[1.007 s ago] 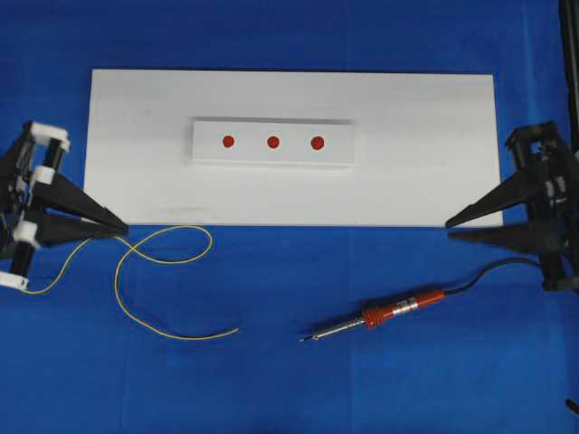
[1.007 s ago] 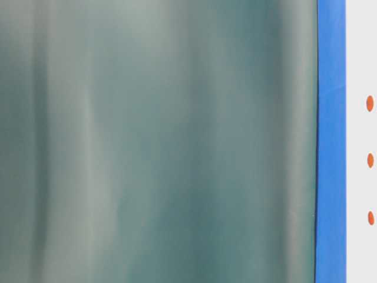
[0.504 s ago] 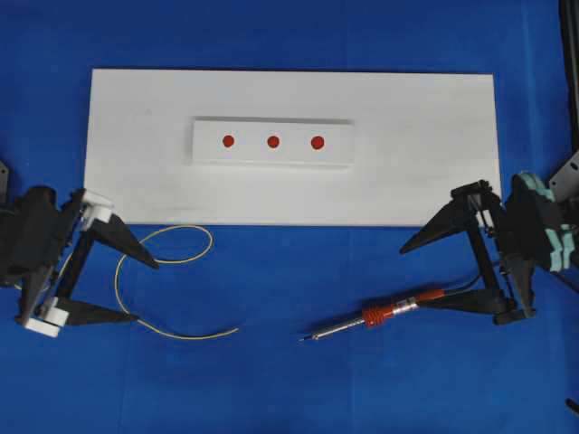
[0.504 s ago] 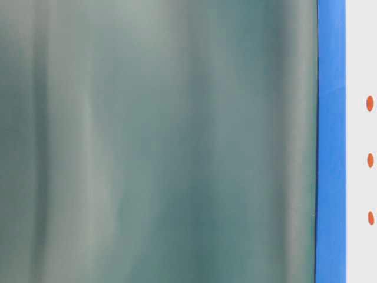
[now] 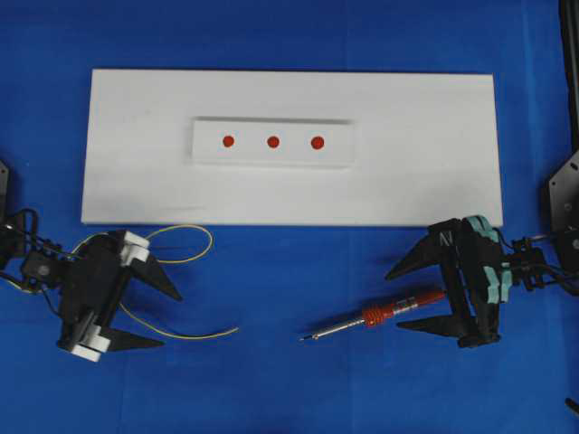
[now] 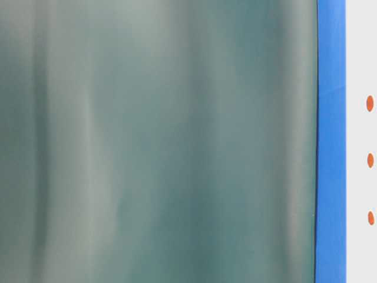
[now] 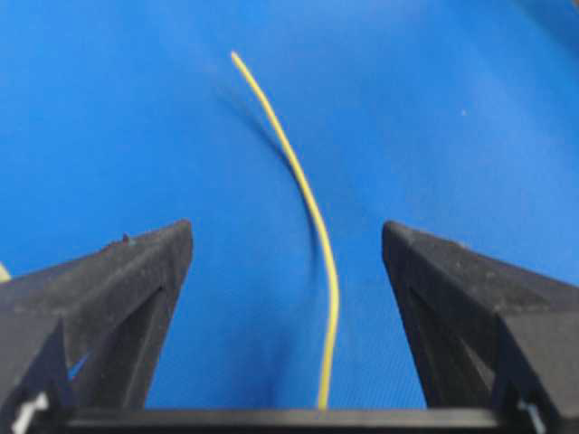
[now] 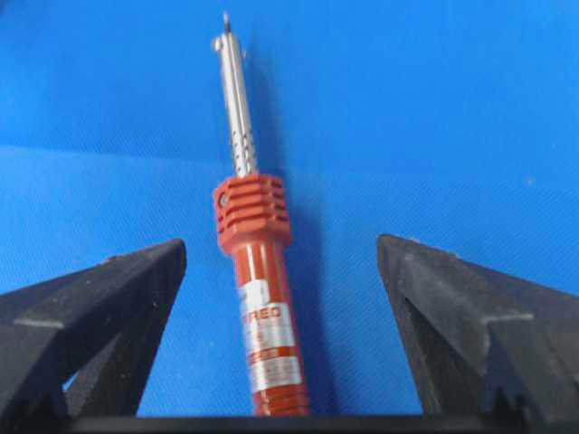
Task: Touch the tip of the soldering iron to the tip of the solder at the mark.
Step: 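Move left gripper to yellow solder wire and right gripper to soldering iron, then close left gripper on solder wire and right gripper on red iron handle, then lift both tools and carry them over the red-dot strip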
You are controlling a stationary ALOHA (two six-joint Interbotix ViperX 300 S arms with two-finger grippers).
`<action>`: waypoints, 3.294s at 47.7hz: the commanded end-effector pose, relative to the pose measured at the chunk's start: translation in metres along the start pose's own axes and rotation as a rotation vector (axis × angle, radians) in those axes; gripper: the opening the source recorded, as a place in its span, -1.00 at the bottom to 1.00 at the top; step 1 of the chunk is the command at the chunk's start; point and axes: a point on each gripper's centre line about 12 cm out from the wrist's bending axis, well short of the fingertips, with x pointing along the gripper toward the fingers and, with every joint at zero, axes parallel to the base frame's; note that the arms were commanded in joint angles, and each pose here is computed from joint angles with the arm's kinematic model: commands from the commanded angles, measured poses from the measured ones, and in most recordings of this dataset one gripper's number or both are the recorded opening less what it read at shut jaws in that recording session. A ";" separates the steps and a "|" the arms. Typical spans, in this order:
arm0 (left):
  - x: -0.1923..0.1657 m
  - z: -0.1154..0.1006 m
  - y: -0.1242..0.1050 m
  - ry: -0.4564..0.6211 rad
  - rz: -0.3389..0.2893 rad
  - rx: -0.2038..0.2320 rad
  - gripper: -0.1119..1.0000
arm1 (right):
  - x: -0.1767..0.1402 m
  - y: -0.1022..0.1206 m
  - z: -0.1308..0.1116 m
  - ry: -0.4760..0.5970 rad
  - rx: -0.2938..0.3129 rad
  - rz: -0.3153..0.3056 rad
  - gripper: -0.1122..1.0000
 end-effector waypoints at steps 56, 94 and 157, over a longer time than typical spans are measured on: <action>0.025 -0.014 -0.017 0.194 -0.017 0.021 -0.75 | 0.022 0.005 -0.024 0.062 -0.012 -0.048 -0.68; -0.023 0.105 -0.019 0.391 0.062 -0.014 -0.75 | -0.031 0.042 0.088 0.232 -0.004 0.068 -0.68; -0.044 0.146 0.157 0.499 0.465 -0.209 -0.75 | -0.052 -0.122 0.150 0.266 0.125 -0.421 -0.68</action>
